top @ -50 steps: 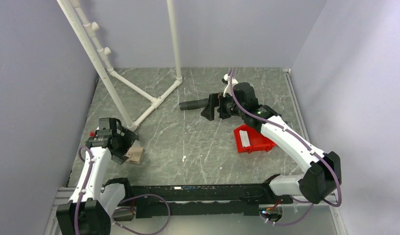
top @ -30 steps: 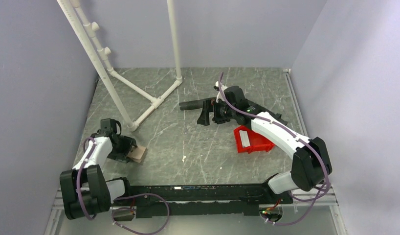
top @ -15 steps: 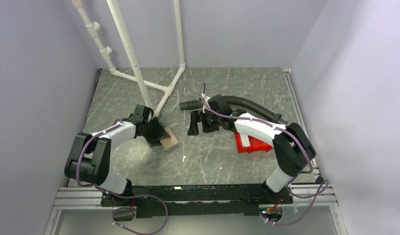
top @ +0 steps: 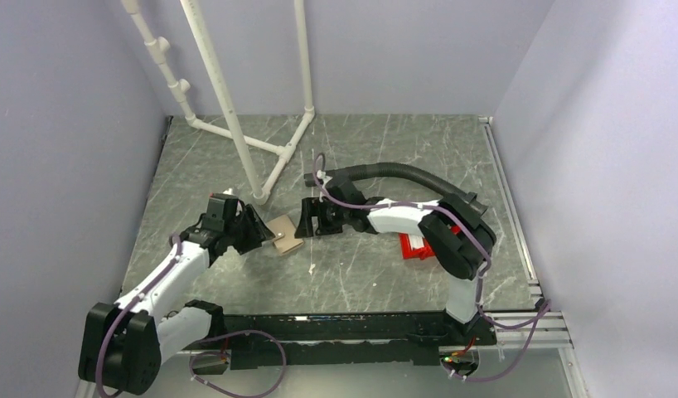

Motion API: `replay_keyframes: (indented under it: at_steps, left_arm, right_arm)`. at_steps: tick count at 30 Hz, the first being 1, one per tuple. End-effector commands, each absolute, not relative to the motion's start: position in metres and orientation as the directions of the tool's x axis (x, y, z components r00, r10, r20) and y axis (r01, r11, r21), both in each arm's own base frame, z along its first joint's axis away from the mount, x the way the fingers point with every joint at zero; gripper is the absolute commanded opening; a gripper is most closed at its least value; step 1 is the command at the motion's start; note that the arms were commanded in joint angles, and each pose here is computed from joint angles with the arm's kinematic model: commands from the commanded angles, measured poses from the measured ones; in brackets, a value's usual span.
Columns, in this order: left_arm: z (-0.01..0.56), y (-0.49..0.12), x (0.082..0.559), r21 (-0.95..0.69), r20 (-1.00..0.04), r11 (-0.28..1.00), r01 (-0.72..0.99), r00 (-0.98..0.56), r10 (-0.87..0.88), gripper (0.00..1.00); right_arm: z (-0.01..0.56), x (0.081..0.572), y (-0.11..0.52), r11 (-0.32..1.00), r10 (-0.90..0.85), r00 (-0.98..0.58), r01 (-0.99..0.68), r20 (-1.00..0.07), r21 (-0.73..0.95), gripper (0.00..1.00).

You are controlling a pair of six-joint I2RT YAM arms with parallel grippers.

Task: Put the credit cards into the card holder
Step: Move the card holder to the center of the board.

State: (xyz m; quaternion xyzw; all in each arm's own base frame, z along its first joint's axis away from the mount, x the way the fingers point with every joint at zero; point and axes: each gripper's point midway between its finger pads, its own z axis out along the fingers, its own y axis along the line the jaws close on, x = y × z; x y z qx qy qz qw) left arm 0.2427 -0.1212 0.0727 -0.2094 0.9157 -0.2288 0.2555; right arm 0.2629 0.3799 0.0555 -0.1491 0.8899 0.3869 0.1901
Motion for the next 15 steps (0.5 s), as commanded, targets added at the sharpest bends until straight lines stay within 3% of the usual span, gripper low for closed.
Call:
replay_keyframes:
  at_steps: [1, 4, 9, 15]
  left_arm:
    - [0.076, -0.120, 0.247, -0.537, -0.403, 0.801, -0.265, -0.754, -0.519, 0.52]
    - [0.066, -0.122, 0.247, -0.517, -0.360, 0.807, -0.286, -0.783, -0.508, 0.45]
    - [0.035, -0.127, 0.249, -0.507, -0.294, 0.796, -0.330, -0.802, -0.519, 0.38]
    - [0.003, -0.134, 0.240, -0.512, -0.208, 0.772, -0.377, -0.817, -0.537, 0.25]
  right_arm:
    - [0.071, 0.290, 0.416, 0.646, 0.062, -0.853, -0.362, -0.519, 0.672, 0.77]
    - [0.061, 0.287, 0.425, 0.633, 0.059, -0.862, -0.358, -0.503, 0.687, 0.68]
    - [0.046, 0.278, 0.432, 0.614, 0.031, -0.875, -0.365, -0.484, 0.700, 0.66]
    - [0.046, 0.257, 0.447, 0.520, 0.001, -0.896, -0.379, -0.445, 0.765, 0.54]
